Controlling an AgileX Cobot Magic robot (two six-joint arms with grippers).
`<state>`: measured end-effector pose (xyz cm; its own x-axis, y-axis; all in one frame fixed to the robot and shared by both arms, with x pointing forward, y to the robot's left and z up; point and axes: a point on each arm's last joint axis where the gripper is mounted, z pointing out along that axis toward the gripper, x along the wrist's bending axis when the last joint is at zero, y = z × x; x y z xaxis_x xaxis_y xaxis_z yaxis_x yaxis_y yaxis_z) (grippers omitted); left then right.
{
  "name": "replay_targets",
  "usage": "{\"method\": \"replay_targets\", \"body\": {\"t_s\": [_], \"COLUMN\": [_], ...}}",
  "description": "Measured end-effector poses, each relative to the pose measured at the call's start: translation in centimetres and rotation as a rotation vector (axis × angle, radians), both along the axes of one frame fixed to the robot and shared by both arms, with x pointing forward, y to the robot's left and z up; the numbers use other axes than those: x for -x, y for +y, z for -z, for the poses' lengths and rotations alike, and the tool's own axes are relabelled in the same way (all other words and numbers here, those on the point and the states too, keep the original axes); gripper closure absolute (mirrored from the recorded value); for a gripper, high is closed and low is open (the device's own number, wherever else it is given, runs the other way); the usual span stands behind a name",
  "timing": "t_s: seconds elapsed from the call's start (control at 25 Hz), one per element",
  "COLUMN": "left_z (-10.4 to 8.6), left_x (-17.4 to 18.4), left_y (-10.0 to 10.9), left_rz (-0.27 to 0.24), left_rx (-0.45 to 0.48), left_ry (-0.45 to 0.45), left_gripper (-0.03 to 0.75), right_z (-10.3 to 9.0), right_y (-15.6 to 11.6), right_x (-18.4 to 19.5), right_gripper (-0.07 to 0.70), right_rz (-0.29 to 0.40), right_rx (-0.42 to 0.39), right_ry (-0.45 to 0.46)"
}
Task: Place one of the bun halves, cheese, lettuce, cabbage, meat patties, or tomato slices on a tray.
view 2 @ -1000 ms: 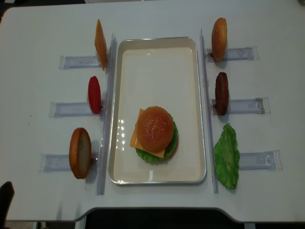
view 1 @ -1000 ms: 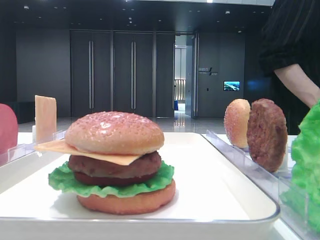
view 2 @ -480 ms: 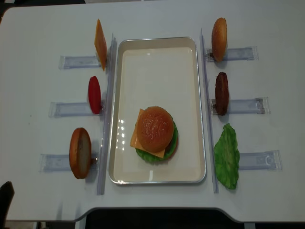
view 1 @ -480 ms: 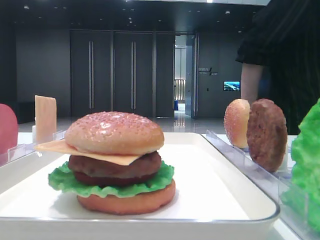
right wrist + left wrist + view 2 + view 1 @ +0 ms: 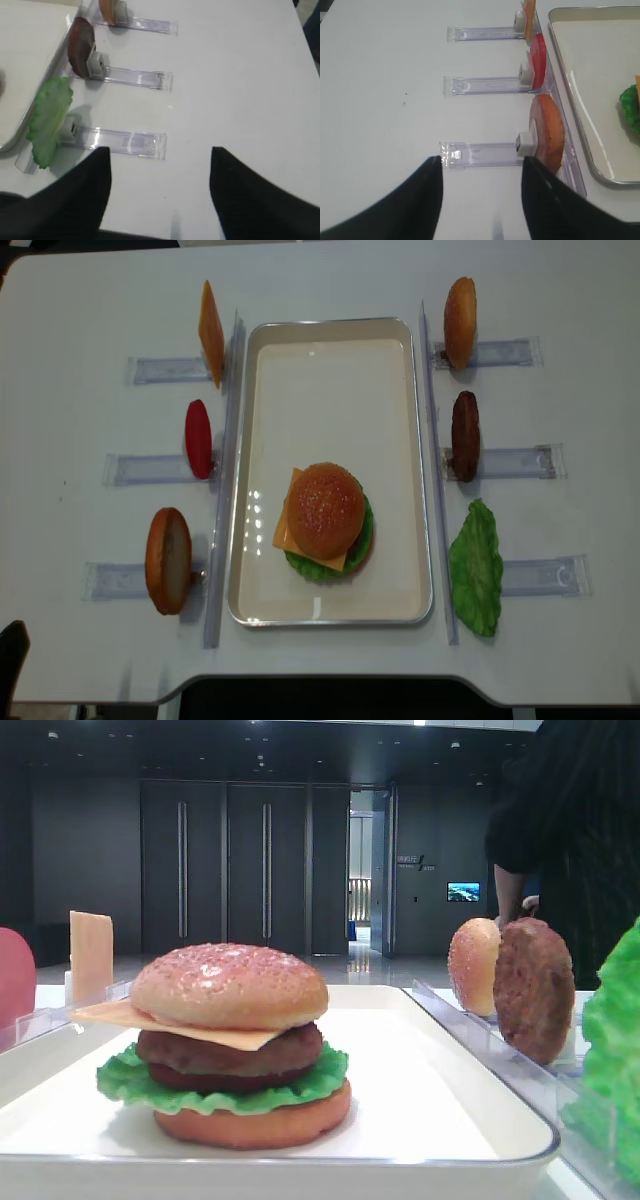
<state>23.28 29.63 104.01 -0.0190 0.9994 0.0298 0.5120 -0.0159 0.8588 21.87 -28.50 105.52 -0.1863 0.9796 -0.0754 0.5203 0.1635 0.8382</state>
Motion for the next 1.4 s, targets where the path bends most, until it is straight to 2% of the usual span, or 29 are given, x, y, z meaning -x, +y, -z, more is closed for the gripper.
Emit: {"method": "replay_targets", "body": {"t_s": [0.16, 0.36, 0.52, 0.64, 0.72, 1.4], "left_z": [0.0, 0.0, 0.0, 0.0, 0.0, 0.0], "left_x": [0.0, 0.0, 0.0, 0.0, 0.0, 0.0], "left_y": [0.0, 0.0, 0.0, 0.0, 0.0, 0.0], "left_rz": [0.000, 0.000, 0.000, 0.000, 0.000, 0.000], "left_rx": [0.000, 0.000, 0.000, 0.000, 0.000, 0.000], "left_ry": [0.000, 0.000, 0.000, 0.000, 0.000, 0.000], "left_gripper": [0.340, 0.358, 0.360, 0.364, 0.365, 0.382], "right_z": [0.1, 0.4, 0.7, 0.7, 0.7, 0.7], "right_y": [-0.1, -0.2, -0.3, -0.7, -0.9, -1.0], "right_x": [0.1, -0.3, -0.8, -0.9, -0.9, -0.9], "right_gripper": [0.216, 0.216, 0.216, 0.216, 0.216, 0.216], "right_rz": [-0.071, -0.080, -0.043, 0.036, 0.063, 0.080], "right_rx": [0.002, -0.012, -0.045, -0.072, -0.075, -0.085], "right_ry": [0.001, -0.013, -0.022, -0.020, -0.023, -0.026]}}
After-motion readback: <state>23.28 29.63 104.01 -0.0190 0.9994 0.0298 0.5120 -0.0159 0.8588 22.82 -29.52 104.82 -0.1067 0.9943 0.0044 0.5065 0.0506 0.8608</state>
